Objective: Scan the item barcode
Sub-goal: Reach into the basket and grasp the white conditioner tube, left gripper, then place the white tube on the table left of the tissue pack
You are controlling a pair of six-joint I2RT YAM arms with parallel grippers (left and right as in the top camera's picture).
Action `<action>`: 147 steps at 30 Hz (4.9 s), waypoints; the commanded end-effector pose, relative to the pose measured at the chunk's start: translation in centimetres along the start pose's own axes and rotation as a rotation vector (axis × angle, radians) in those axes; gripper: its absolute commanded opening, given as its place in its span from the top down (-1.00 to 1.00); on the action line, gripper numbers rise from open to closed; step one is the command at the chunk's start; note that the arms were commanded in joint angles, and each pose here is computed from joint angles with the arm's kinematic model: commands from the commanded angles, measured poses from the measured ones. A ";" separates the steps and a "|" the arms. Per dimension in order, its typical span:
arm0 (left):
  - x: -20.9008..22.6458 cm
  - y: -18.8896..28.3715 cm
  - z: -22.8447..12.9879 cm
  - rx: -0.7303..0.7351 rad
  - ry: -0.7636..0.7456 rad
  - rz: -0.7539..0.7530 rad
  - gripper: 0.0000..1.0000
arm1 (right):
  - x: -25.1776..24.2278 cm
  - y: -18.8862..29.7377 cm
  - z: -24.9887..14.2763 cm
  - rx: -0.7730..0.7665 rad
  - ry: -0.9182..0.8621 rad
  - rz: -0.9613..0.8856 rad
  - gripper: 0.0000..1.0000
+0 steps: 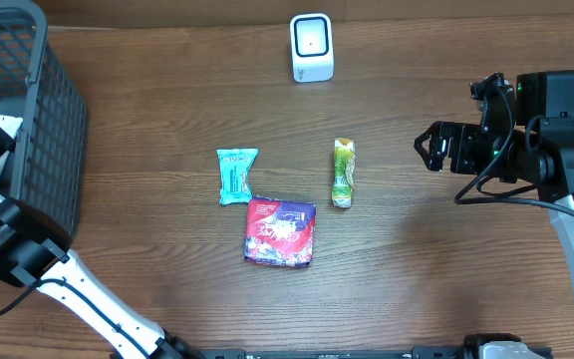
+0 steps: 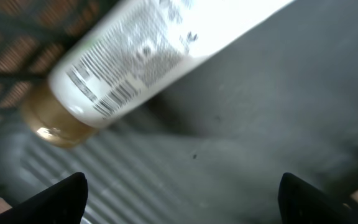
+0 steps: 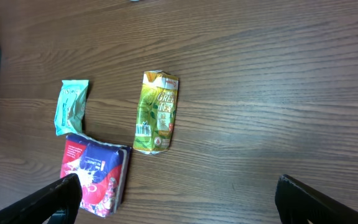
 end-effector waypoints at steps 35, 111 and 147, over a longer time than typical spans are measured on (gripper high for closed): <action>-1.1 -1.8 2.5 -0.160 -0.213 0.021 -1.00 | 0.1 0.0 0.0 0.013 -0.001 0.001 -1.00; -23.1 26.1 -24.7 -0.244 -0.841 -0.353 0.92 | 0.1 -0.5 0.6 -0.004 0.003 0.010 -1.00; -24.2 -0.9 -31.4 0.246 -0.782 -0.127 -1.00 | 0.0 -0.7 1.0 -0.020 0.009 0.012 -1.00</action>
Point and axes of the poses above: each gripper's point midway between its finger pads, its own y axis back along the fingers, its own x axis along the line the jaws close on, z = x × y, the point moved 10 cm from there along y, back along the fingers, and after that the axes turned 2 degrees about y, right-handed, at the moved point
